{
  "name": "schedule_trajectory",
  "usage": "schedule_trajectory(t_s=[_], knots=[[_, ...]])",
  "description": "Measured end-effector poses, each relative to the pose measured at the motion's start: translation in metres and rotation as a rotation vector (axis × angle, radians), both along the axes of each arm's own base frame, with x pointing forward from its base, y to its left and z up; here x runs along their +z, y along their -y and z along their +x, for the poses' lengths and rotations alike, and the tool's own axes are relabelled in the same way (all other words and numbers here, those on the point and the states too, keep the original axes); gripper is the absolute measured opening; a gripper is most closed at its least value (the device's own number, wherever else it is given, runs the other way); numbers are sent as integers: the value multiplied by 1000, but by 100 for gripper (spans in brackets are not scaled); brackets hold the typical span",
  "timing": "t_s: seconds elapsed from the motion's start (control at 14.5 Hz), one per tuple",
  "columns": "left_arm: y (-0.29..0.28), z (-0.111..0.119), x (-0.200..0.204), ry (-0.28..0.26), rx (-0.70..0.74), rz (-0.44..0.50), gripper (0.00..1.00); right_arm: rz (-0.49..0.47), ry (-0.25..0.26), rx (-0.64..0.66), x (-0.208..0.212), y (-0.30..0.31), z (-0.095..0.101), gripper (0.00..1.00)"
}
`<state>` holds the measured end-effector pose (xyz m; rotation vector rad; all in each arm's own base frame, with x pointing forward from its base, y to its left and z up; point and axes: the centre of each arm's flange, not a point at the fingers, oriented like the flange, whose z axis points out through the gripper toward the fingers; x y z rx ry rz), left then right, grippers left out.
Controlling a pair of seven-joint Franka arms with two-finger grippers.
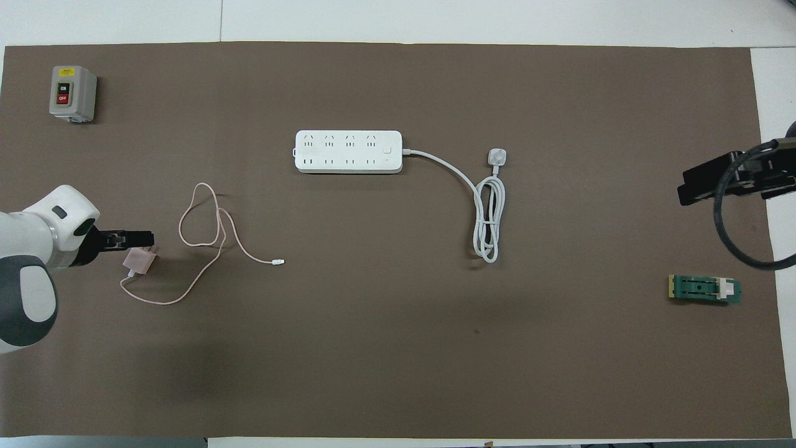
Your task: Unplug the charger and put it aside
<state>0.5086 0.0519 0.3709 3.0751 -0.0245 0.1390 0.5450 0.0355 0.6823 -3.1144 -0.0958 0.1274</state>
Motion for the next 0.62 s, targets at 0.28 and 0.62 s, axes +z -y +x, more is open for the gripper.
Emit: schedule_trajectory(t_s=[0.28,0.62], knots=[[-10,35,127,-45,2,-27,100,-12,-24,29,-9,13,-5,100],[-16,44,220,-2,106,32,100,-14,-68,59,-13,16,-19,100]])
